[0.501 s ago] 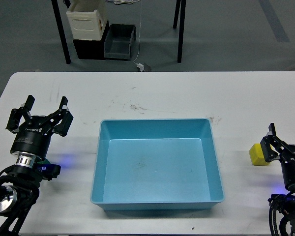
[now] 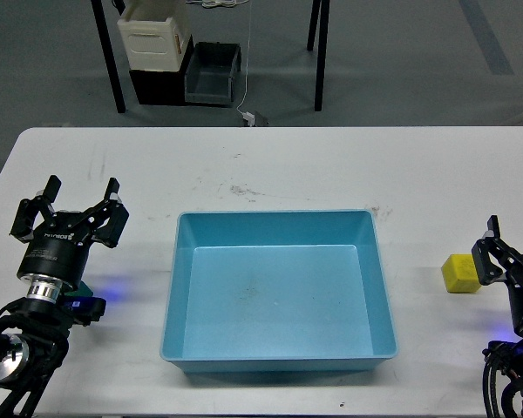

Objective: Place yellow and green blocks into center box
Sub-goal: 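Open the right gripper and move it toward the yellow cube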

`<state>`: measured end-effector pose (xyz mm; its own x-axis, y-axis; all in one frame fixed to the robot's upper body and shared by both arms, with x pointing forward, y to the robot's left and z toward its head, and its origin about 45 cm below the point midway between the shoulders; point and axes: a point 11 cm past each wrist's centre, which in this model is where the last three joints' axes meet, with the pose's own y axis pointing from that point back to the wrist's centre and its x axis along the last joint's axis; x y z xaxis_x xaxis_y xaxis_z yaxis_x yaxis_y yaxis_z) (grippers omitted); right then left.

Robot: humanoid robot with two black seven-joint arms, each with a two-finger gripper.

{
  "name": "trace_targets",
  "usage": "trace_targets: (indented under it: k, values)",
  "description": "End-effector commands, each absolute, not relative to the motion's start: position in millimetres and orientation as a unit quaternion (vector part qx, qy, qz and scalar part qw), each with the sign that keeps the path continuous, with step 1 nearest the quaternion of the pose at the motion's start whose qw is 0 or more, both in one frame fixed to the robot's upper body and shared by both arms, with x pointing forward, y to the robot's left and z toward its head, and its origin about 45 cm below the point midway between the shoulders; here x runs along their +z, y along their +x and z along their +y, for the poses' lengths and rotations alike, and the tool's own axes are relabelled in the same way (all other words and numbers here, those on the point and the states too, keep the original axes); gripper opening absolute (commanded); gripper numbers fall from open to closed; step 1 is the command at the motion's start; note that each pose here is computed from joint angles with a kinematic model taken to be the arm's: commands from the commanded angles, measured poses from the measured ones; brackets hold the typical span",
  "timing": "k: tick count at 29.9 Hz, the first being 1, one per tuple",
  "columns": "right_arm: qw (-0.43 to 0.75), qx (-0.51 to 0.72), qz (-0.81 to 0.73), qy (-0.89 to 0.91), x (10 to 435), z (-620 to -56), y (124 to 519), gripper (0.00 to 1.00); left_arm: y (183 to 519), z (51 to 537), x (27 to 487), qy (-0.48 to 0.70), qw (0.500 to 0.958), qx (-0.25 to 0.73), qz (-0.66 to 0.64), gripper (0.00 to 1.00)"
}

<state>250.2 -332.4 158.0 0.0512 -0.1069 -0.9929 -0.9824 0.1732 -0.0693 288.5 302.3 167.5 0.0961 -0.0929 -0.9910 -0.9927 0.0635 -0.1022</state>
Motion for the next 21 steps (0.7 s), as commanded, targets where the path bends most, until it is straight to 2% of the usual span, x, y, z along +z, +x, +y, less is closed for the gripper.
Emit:
trace_targets:
  k: [1, 3, 6, 10, 13, 18, 21]
  values:
    - [0.454, 0.358, 0.583, -0.571, 169.7, -347.6, 253.3, 1.00, 288.4, 298.8, 164.3, -0.522, 0.516, 0.437, 0.521, 1.00]
    - [0.383, 0.304, 0.605, -0.628, 179.1, -354.7, 257.8, 1.00, 288.5, 298.8, 163.0, -0.519, 0.513, 0.440, 0.524, 1.00]
    - [0.341, 0.220, 0.629, -0.663, 205.2, -367.9, 277.1, 1.00, 288.9, 301.4, 163.6, -0.521, 0.512, 0.442, 0.521, 1.00]
    - [0.248, 0.129, 0.691, -0.666, 223.5, -388.3, 302.9, 1.00, 289.1, 302.5, 164.1, -0.523, 0.512, 0.442, 0.519, 1.00]
    - [0.181, 0.031, 0.714, -0.676, 254.4, -398.4, 323.0, 1.00, 289.8, 303.0, 162.9, -0.523, 0.509, 0.444, 0.519, 1.00]
    - [0.031, -0.154, 0.691, -0.706, 290.3, -395.2, 347.1, 0.99, 289.5, 301.2, 161.1, -0.522, 0.507, 0.444, 0.522, 1.00]
    - [-0.022, -0.211, 0.660, -0.721, 300.0, -383.3, 359.3, 0.99, 290.4, 301.2, 161.6, -0.523, 0.508, 0.444, 0.522, 1.00]
